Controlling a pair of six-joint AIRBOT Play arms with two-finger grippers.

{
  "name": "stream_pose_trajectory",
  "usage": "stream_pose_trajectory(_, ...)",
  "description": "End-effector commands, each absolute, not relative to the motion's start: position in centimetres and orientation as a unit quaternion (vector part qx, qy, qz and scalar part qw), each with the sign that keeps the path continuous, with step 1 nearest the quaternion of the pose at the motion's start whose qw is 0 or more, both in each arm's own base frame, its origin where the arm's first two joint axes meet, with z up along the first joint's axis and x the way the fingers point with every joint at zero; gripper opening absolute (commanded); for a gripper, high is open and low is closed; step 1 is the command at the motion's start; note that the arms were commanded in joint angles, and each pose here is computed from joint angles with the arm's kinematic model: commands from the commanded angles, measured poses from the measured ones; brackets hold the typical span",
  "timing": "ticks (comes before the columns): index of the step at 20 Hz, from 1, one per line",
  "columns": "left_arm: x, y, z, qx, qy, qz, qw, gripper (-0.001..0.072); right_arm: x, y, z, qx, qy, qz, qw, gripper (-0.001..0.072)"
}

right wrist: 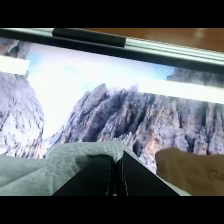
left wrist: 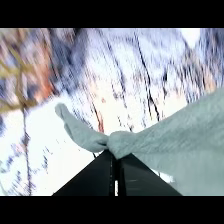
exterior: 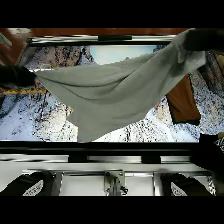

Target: Fold the shirts.

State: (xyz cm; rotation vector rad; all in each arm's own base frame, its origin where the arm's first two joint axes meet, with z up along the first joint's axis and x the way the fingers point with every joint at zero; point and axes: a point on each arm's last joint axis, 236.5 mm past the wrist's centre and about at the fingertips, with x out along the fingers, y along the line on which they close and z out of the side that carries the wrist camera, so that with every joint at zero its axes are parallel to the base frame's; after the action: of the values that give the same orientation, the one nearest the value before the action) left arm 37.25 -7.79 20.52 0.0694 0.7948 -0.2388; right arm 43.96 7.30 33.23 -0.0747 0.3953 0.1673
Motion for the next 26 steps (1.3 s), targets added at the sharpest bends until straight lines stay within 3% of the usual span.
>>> stream_pose_trajectory(1,35.5,-10.9,10.9,-0.04,0.471,-0.153,0.868,0.0031,51.9,9.3,26.5,0.013,0.221,0.085,0.971,0.0062)
stream_pose_trajectory(4,35.3,-13.3,6.2,-0.125,0.478,-0.166,0.853,0.0031,55.6,12.4,15.4,0.094,0.327,0.102,0.935,0.0062)
stream_pose_trajectory(8,35.6,-14.0,3.6,-0.163,0.485,-0.16,0.844,0.0031,54.0,16.4,5.7,0.177,0.465,0.132,0.857,0.0089)
stream_pose_trajectory(9,35.9,-13.9,3.8,-0.16,0.478,-0.161,0.849,0.0031,53.2,16.2,5.4,0.172,0.482,0.132,0.849,0.0179)
stream_pose_trajectory(10,36.1,-13.9,4.1,-0.151,0.473,-0.166,0.852,0.0031,52.1,15.7,5.7,0.164,0.497,0.135,0.841,0.0582)
stream_pose_trajectory(11,36.3,-14.0,4.4,-0.143,0.468,-0.172,0.855,0.0032,50.8,15.0,6.3,0.148,0.512,0.144,0.834,0.064)
stream_pose_trajectory(16,36.9,-14.0,5.5,-0.124,0.452,-0.183,0.864,0.0032,42.0,12.1,6.9,0.134,0.613,0.146,0.765,0.0638)
stream_pose_trajectory(21,36.5,-14.2,6.0,-0.092,0.452,-0.204,0.863,0.0032,32.7,20.0,-4.2,0.273,0.693,0.162,0.646,0.0638)
stream_pose_trajectory(26,36.4,-14.2,6.0,-0.068,0.448,-0.218,0.865,0.0032,32.6,23.9,-8.0,0.338,0.668,0.109,0.654,0.0638)
